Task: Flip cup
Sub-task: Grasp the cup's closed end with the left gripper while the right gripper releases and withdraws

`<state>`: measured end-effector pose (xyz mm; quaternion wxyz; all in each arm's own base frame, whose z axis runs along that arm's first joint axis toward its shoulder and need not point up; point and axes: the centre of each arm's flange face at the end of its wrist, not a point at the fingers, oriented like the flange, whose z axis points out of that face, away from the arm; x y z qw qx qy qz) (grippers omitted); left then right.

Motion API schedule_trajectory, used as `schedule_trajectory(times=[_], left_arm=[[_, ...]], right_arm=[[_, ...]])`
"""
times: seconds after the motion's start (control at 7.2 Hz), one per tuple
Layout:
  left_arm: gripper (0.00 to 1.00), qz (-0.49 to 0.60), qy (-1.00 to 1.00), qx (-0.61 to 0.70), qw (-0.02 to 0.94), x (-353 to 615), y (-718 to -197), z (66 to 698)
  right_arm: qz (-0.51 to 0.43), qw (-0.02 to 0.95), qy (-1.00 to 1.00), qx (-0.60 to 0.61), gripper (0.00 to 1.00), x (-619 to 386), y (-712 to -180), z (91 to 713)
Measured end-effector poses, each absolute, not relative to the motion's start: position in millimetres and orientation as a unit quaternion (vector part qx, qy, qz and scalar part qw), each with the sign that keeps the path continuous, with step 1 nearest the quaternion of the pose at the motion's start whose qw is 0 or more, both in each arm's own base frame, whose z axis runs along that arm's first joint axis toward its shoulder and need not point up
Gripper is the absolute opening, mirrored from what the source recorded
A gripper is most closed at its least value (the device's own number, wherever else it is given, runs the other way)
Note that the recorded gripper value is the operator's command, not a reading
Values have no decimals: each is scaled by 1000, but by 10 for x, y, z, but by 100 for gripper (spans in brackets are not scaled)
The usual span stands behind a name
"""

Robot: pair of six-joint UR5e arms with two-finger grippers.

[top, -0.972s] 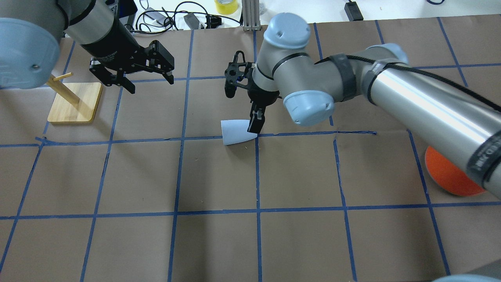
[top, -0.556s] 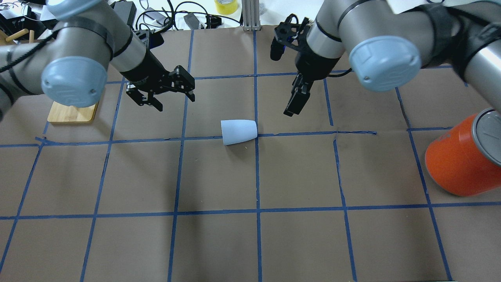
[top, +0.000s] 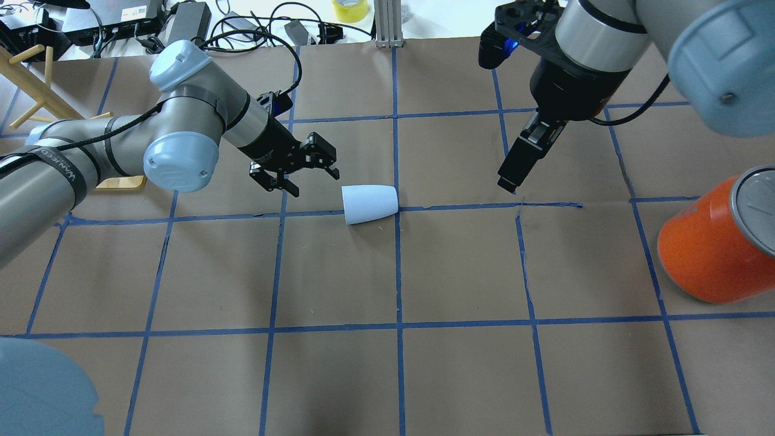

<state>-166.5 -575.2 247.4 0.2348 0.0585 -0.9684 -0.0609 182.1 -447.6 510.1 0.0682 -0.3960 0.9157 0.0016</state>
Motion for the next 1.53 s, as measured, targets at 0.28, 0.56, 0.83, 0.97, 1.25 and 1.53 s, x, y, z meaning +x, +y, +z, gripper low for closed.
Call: schedule_trajectory(times=[0.28, 0.56, 0.83, 0.97, 1.25, 1.53], left_arm=[[99, -70, -956, 42, 281, -1756, -5776, 2292], [89, -91, -947, 41, 306, -1833, -5739, 2063], [70, -102, -940, 44, 322, -1880, -5723, 1937], [55, -100, -935, 45, 337, -1906, -5738, 1907], [4, -89, -925, 46, 366, -1961, -5776, 1926], [0, -80, -915, 48, 392, -2009, -5794, 2028]], right_arm=[[-6, 49, 952, -301, 100, 1755, -4471, 5184], [-28, 20, 978, -206, 100, 1555, -4577, 5242], [-33, 3, 993, -110, 100, 1456, -4610, 5255], [-39, -10, 996, -76, 100, 1428, -4621, 5265], [-43, -20, 997, -54, 100, 1404, -4632, 5267], [-43, -23, 997, -53, 100, 1398, -4636, 5261]])
